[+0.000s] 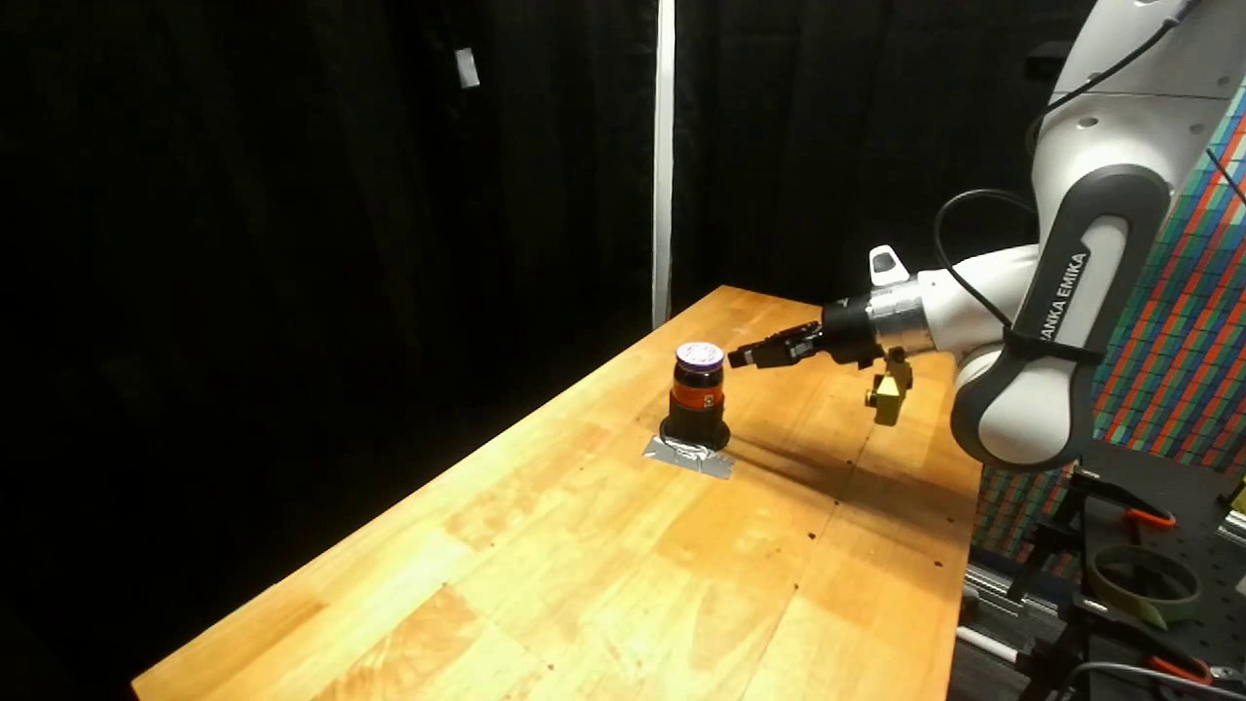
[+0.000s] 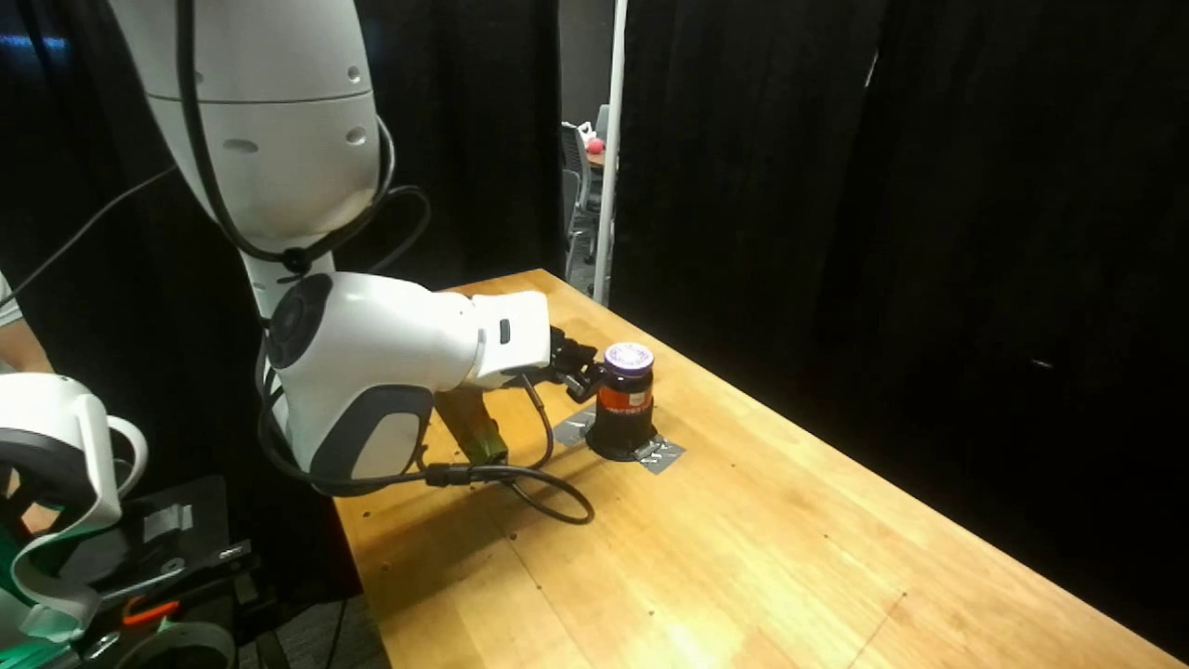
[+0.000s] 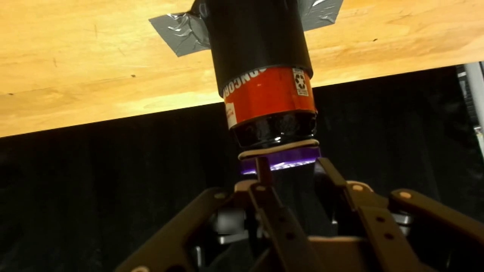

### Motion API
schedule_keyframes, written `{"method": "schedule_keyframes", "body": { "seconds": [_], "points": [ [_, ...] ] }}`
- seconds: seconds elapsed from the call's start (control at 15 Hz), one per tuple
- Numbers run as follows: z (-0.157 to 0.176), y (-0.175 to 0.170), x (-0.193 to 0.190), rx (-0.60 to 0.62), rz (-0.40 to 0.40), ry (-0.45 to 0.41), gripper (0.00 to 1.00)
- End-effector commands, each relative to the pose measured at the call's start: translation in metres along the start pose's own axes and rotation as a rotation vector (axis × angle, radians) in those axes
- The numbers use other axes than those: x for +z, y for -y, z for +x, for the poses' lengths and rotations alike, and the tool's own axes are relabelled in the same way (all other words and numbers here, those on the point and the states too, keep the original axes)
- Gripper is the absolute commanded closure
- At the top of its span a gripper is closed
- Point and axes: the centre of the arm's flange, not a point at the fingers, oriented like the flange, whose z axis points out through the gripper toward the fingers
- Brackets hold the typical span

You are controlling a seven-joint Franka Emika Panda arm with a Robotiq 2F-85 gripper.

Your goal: Put the elastic around the bottle

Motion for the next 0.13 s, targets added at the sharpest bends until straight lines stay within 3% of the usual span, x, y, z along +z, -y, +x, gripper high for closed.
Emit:
{"method": "schedule_keyframes", "body": {
  "seconds": [0.0, 0.07],
  "points": [
    [-0.0002, 0.0000, -0.0001, 0.000, 0.000, 0.001, 0.63],
    [-0.0003, 0.0000, -0.0002, 0.000, 0.000, 0.001, 0.63]
  ]
}}
